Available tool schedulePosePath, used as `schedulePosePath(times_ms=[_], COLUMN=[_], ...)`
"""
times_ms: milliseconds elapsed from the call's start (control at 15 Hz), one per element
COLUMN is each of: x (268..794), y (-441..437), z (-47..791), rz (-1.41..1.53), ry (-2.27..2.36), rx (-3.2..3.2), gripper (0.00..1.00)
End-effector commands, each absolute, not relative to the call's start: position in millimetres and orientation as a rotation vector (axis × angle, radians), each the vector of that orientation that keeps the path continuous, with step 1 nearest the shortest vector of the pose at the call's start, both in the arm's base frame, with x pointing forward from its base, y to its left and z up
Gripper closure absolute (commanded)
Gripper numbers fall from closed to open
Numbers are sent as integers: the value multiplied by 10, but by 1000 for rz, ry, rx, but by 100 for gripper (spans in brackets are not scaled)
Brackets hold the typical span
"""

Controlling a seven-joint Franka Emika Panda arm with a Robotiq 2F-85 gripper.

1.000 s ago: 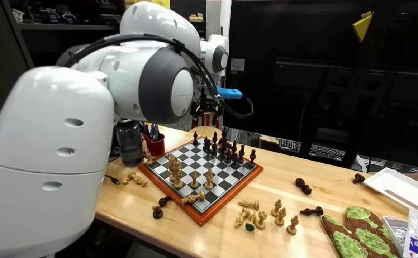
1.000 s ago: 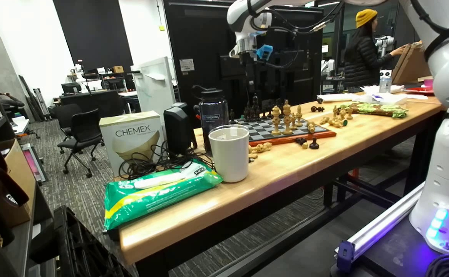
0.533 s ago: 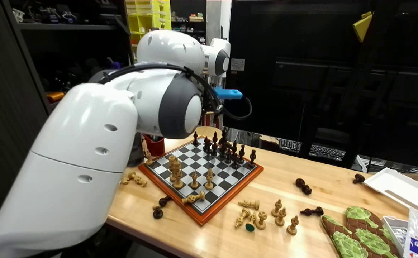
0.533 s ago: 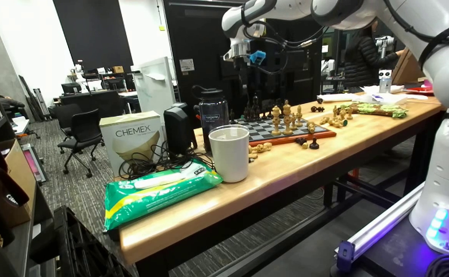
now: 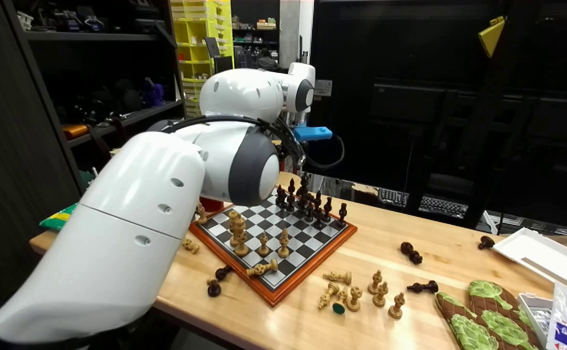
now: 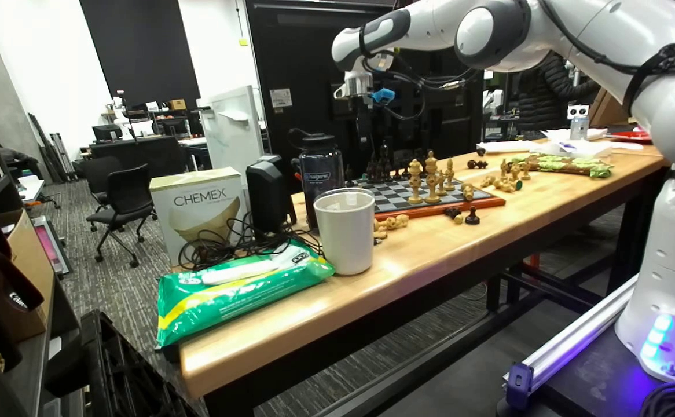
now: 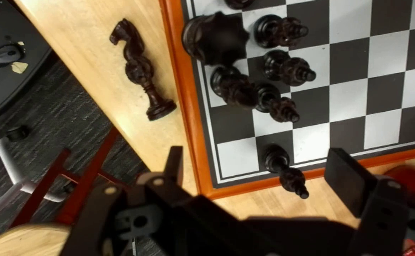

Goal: Put the dark brown chess piece on the board

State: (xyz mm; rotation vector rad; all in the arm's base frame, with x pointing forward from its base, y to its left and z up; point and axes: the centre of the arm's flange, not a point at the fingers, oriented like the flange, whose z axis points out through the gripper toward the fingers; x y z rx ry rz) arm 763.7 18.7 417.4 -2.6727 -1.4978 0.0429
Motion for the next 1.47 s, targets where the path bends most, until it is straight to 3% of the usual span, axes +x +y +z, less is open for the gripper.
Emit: schedulePosePath(times_ms=[0,133,1400], x=[7964,7710,8097], y=[241,204,82], z=[4276,4173,4057], rz=[8,20,-22], ry=[-1531,-1517,-1667], rx=[-2742,-2714,-2721], gripper=[0,0,0])
